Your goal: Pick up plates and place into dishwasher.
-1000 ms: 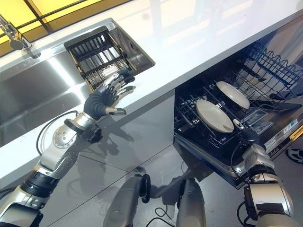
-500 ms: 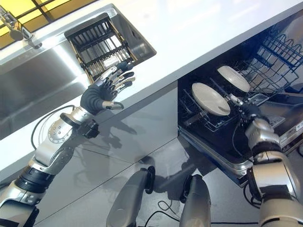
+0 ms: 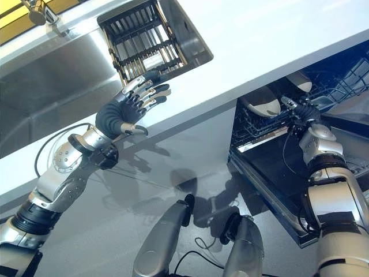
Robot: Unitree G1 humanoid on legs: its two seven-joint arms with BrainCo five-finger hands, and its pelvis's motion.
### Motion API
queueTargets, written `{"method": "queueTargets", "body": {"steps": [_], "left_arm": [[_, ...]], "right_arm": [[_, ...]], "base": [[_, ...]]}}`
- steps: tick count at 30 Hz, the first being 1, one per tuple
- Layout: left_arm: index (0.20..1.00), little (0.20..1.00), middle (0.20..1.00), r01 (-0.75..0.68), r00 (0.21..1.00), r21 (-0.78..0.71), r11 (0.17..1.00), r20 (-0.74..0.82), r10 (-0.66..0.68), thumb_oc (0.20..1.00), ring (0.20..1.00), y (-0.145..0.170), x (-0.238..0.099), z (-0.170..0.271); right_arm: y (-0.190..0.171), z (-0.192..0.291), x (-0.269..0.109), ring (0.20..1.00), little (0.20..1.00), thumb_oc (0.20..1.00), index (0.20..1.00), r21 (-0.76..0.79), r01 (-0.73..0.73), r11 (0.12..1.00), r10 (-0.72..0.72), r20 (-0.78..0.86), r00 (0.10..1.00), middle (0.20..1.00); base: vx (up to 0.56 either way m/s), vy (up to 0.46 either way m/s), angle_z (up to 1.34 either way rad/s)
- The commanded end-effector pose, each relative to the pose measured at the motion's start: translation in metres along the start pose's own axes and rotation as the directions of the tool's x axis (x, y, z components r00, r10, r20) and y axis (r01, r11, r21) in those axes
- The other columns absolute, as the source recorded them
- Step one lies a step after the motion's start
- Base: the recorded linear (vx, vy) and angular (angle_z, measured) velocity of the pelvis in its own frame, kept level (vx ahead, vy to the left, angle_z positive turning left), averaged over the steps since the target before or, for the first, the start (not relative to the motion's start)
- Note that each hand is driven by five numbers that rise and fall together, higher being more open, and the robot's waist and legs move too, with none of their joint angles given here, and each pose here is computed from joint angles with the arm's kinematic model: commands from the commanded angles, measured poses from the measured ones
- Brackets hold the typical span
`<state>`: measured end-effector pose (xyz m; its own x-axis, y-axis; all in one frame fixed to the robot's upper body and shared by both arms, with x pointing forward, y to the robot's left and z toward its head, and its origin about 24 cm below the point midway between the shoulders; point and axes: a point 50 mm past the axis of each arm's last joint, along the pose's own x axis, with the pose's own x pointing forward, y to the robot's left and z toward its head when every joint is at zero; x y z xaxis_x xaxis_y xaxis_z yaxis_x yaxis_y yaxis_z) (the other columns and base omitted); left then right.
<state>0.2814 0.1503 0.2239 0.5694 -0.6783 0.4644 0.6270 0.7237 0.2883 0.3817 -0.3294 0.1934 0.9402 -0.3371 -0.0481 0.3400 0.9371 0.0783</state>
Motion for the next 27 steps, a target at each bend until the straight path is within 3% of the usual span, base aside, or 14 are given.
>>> {"method": "queueTargets", "body": {"steps": [1,5,14,27], "left_arm": [[1.0,1.0,1.0,-0.05,0.999,-0.007,0.999,-0.017,0.05,1.0,1.0,0.014,-0.014,-0.003],[1.0,1.0,1.0,-0.035,0.999,-0.013,0.999,-0.02,0.035,1.0,1.0,0.013,-0.016,-0.006],[1.0,1.0,1.0,-0.054,0.997,-0.02,0.998,-0.047,0.053,1.0,1.0,0.004,-0.015,-0.017],[1.0,1.0,1.0,-0.208,0.966,-0.043,0.977,-0.166,0.198,1.0,1.0,-0.015,-0.048,-0.055]], "right_arm": [[0.029,0.072,-0.001,1.0,1.0,1.0,1.0,0.033,-0.112,0.993,0.101,0.255,0.962,1.0],[0.027,0.056,-0.001,1.0,1.0,1.0,1.0,0.016,-0.123,0.992,0.116,0.24,0.964,1.0],[0.001,0.001,-0.008,1.0,1.0,1.0,1.0,-0.112,0.005,0.994,0.014,0.165,0.986,1.0],[-0.038,-0.118,-0.089,1.0,1.0,1.0,1.0,-0.244,0.102,0.965,-0.082,0.09,0.993,1.0]], "base": [[-0.01,-0.012,0.08],[-0.02,0.005,0.03],[-0.04,0.086,-0.05],[0.01,0.117,-0.16]]}}
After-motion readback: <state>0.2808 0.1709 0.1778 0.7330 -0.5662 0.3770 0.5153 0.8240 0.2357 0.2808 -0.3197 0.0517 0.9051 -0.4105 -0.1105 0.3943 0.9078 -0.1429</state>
